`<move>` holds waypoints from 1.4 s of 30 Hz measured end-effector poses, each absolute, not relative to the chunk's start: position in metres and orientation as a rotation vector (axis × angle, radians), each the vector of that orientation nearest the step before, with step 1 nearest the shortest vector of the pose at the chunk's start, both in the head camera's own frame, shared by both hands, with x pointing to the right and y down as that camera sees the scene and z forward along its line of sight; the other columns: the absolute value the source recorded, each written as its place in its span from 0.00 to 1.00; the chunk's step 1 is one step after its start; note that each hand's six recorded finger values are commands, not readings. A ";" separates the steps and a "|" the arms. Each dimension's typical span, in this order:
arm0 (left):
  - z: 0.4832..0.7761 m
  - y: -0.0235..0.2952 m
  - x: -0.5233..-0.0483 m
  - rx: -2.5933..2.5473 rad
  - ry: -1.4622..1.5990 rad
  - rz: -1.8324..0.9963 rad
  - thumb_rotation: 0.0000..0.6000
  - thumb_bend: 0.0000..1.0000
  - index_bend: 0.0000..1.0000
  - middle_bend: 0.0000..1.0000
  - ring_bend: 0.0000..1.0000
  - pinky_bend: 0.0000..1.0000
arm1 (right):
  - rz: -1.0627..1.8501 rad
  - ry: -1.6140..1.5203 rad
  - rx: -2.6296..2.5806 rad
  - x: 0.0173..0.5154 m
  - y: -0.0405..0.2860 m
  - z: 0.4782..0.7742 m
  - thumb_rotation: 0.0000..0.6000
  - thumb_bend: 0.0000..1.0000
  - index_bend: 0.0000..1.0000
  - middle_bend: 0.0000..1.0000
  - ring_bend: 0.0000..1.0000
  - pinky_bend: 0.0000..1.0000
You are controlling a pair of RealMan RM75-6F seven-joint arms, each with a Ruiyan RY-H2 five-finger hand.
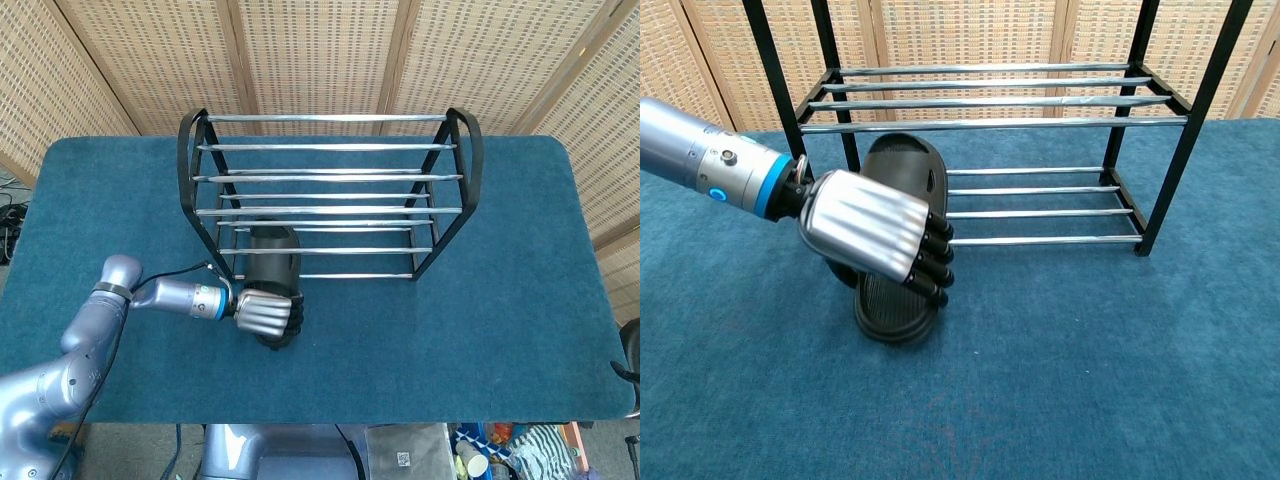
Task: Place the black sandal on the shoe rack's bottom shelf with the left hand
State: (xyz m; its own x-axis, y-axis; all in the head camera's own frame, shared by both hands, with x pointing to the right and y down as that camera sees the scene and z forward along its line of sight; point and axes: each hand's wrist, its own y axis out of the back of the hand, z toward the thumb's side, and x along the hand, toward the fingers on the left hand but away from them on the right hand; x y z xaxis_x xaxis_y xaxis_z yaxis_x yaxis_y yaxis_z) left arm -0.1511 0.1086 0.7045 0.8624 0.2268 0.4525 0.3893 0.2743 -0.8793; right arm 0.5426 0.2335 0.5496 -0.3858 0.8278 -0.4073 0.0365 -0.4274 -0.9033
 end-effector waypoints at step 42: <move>0.721 0.066 -0.172 -1.211 -0.596 -0.311 1.00 0.17 0.11 0.00 0.00 0.13 | 1.906 -1.207 -1.264 0.547 0.236 0.556 1.00 0.00 0.00 0.00 0.00 0.00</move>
State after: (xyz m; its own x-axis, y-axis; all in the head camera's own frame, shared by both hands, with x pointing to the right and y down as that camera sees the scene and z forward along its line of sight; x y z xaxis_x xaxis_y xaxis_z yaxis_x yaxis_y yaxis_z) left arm -0.1719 0.0664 0.7205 0.8080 0.0863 0.5829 0.5272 0.3358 -0.7806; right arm 0.5474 0.2357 0.5557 -0.4080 0.8104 -0.4204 0.0336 -0.4468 -0.8940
